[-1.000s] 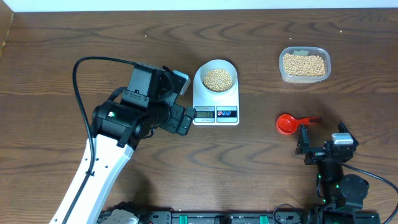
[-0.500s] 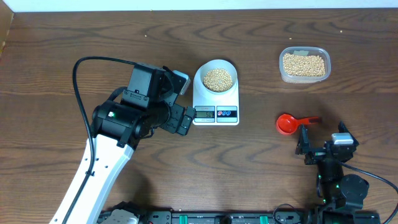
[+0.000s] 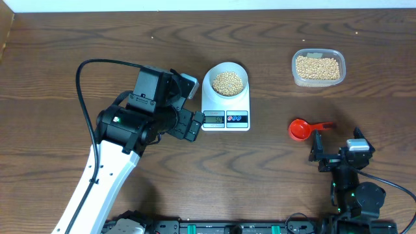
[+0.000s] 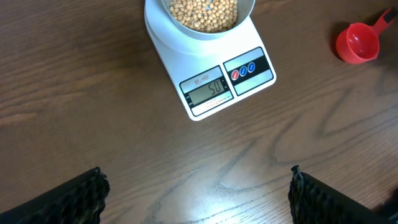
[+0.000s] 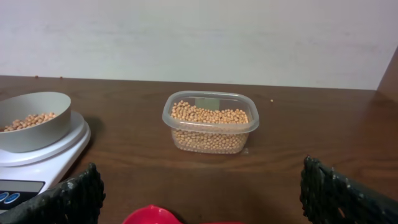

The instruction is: Scoop item into bowl and weigh 50g on scale

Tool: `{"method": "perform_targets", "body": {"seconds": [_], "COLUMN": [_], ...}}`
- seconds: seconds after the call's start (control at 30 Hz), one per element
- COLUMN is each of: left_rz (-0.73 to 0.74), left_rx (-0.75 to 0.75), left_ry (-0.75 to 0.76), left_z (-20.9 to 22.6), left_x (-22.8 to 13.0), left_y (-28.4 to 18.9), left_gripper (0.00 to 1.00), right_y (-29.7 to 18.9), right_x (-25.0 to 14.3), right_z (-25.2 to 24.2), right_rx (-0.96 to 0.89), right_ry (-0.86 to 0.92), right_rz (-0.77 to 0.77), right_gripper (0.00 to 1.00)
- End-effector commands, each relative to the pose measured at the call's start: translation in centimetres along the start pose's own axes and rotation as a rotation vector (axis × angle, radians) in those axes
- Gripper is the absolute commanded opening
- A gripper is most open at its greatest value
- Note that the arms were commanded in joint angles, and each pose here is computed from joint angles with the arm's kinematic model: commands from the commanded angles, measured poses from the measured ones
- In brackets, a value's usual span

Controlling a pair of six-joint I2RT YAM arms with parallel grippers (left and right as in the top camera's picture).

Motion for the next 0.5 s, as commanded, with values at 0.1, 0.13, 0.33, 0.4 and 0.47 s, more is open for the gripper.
{"method": "perform_targets", "body": {"seconds": [0.1, 0.13, 0.33, 0.4, 0.47], "left_rz": [0.020, 0.020, -0.184, -0.297, -0.384], "left_rx": [-0.013, -0.013, 0.019, 0.037, 0.052], "left_ry": [-0.011, -0.010, 0.030, 0.052, 0.066], "left_z": [0.0, -0.1, -0.9, -1.3, -1.6], "left_x": [-0.3, -0.5, -0.5, -0.9, -1.3], "left_y": [0.0, -0.3, -4.5, -6.5, -7.7], "left_gripper": [0.95, 0.95, 0.95, 0.95, 0.95], "right_y": [0.0, 0.0, 0.0, 0.0, 0.0], "right_x": [-0.1, -0.1, -0.1, -0.1, -0.1], "right_z": [0.1, 0.1, 0.1, 0.1, 0.1], "right_rx": [-0.001, -0.001, -0.001, -0.001, -0.001], "right_ry": [0.016, 0.016, 0.016, 0.016, 0.016], "right_rz": [0.001, 0.001, 0.001, 0.001, 0.001], "right_gripper": [0.99, 0.99, 0.99, 0.99, 0.99]}}
Point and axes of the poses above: each gripper's point midway between its finger pads, its own y axis out along the fingers, its own z axis along the line the jaws close on, x = y × z, the point moved 10 cm from there along -y, back along the fingers, and after that the axes turned 5 degrees about y, right-handed, at the moved point
